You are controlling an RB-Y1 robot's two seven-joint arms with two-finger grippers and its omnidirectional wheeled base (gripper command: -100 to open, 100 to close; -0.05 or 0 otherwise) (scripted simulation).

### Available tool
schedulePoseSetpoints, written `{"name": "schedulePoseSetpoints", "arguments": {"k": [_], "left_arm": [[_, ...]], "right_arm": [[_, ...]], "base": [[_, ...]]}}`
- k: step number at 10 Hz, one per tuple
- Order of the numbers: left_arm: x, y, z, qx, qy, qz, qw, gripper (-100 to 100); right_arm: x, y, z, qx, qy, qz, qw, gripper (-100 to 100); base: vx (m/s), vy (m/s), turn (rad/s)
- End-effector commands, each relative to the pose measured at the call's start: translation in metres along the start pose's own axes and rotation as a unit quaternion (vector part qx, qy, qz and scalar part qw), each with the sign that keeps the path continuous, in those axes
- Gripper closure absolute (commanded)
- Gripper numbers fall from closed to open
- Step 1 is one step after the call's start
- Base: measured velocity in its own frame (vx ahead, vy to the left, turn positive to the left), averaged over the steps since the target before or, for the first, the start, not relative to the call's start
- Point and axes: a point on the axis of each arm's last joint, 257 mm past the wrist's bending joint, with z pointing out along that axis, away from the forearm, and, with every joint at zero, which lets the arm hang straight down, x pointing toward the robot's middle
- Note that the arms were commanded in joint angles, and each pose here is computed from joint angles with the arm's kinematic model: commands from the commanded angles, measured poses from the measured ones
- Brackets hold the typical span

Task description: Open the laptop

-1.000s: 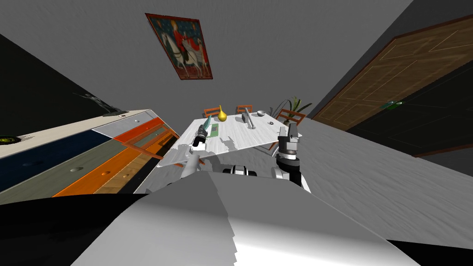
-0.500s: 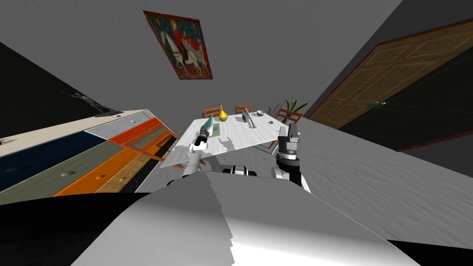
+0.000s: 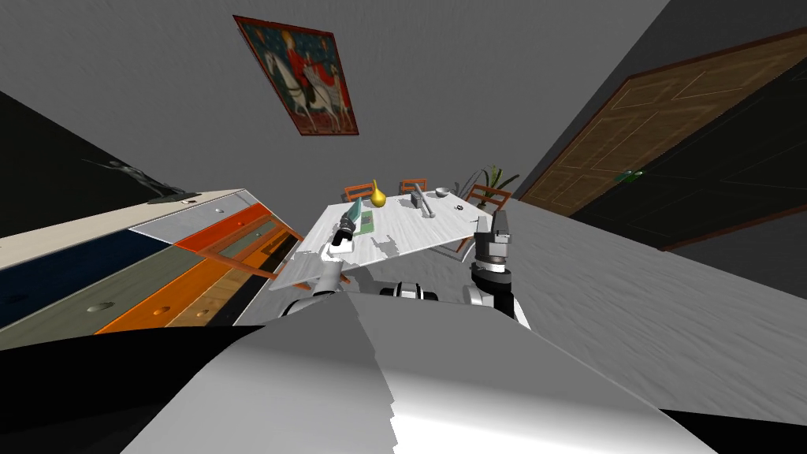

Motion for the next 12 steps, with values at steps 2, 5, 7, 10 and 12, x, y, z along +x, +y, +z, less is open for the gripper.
{"name": "schedulePoseSetpoints", "arguments": {"k": [2, 5, 7, 10, 12], "left_arm": [[0.002, 0.000, -0.002, 0.000, 0.002, 0.000, 1.0000, 100], [0.008, 0.003, -0.013, -0.001, 0.009, 0.001, 1.0000, 100], [0.009, 0.005, -0.015, -0.003, 0.010, 0.001, 0.9999, 100], [-0.003, 0.009, -0.006, -0.004, 0.002, 0.034, 0.9994, 100], [-0.009, 0.010, -0.001, -0.004, -0.002, 0.051, 0.9987, 100]], "right_arm": [[0.000, 0.000, 0.000, 0.000, 0.000, 0.000, 1.0000, 0], [0.000, 0.000, 0.000, 0.000, 0.000, 0.000, 1.0000, 0], [0.000, 0.000, 0.000, 0.000, 0.000, 0.000, 1.0000, 0], [0.000, 0.000, 0.000, 0.000, 0.000, 0.000, 1.0000, 0], [0.000, 0.000, 0.000, 0.000, 0.000, 0.000, 1.0000, 0]], "base": [[0.002, 0.000, 0.044], [0.014, -0.017, 0.073], [0.007, -0.015, 0.036], [-0.002, -0.023, -0.054], [0.001, -0.023, -0.045]]}}
